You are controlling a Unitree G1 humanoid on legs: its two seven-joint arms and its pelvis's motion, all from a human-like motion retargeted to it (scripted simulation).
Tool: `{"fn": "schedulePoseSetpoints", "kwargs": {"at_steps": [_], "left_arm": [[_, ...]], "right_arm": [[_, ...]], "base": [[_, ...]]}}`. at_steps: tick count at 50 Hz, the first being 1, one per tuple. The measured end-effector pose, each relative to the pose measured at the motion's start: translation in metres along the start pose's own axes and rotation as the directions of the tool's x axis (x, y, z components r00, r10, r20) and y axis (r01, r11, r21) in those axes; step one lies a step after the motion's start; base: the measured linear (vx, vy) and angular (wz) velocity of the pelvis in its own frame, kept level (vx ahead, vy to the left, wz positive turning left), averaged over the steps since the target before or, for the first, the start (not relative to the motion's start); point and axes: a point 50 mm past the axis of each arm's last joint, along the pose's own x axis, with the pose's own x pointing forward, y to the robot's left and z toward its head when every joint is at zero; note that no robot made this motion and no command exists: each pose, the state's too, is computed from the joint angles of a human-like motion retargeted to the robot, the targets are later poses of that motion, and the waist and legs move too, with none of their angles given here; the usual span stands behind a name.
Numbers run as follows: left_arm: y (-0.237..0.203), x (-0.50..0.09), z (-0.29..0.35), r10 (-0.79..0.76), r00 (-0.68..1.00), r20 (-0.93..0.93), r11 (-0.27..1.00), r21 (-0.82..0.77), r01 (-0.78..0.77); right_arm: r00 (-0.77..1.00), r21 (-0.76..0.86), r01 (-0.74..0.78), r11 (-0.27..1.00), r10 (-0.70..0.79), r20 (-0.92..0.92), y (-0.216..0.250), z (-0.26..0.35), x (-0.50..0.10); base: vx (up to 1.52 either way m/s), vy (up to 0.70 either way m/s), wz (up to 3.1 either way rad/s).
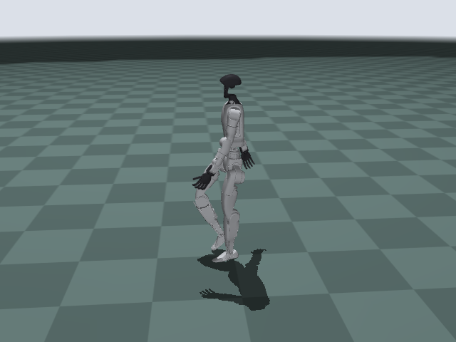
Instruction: In place motions
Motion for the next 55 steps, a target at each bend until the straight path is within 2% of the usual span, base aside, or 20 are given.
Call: {"fn": "schedulePoseSetpoints", "kwargs": {"at_steps": [10, 15, 22, 26, 33, 38, 45, 49, 55], "left_arm": [[0.013, -0.038, -0.108, -0.011, 0.929, -0.370, 1.000, 0.009, 0.015], [0.020, -0.080, -0.173, 0.000, 0.784, -0.620, 1.000, 0.002, 0.003], [0.022, -0.117, -0.213, -0.005, 0.700, -0.715, 0.996, -0.067, -0.062], [0.022, -0.129, -0.225, -0.018, 0.661, -0.750, 0.994, -0.085, -0.069], [0.025, -0.133, -0.227, -0.006, 0.657, -0.754, 0.994, -0.077, -0.080], [0.024, -0.126, -0.222, -0.012, 0.673, -0.739, 0.996, -0.070, -0.060], [0.033, -0.119, -0.213, 0.007, 0.694, -0.720, 0.999, 0.041, 0.033], [0.038, -0.118, -0.211, 0.021, 0.704, -0.710, 0.994, 0.090, 0.061], [0.039, -0.126, -0.219, 0.031, 0.691, -0.722, 0.998, 0.062, 0.020]], "right_arm": [[0.982, -0.065, -0.054, 0.996, 0.065, 0.180, 0.021, 0.064, -0.002], [0.925, -0.195, -0.091, 0.977, 0.155, 0.346, 0.039, 0.122, -0.014], [0.736, -0.369, -0.004, 0.930, 0.252, 0.628, 0.044, 0.218, -0.058], [0.677, -0.370, -0.021, 0.929, 0.285, 0.678, 0.050, 0.230, -0.068], [0.791, -0.351, -0.069, 0.934, 0.265, 0.551, 0.048, 0.187, -0.042], [0.907, -0.341, -0.076, 0.937, 0.207, 0.367, 0.039, 0.137, -0.019], [0.987, -0.221, -0.086, 0.971, 0.113, 0.111, 0.023, 0.062, -0.004], [0.996, -0.151, -0.063, 0.987, 0.072, 0.054, 0.016, 0.042, -0.002], [0.997, -0.131, -0.041, 0.991, 0.049, 0.062, 0.009, 0.047, -0.002]], "base": [[0.08, -0.06, -0.11], [0.10, -0.13, -0.66], [-0.09, -0.14, 0.21], [-0.07, -0.08, 0.85], [0.03, -0.11, -0.04], [-0.02, -0.05, -0.46], [-0.01, -0.07, -0.63], [-0.03, -0.06, 1.14], [-0.04, -0.05, 0.00]]}}
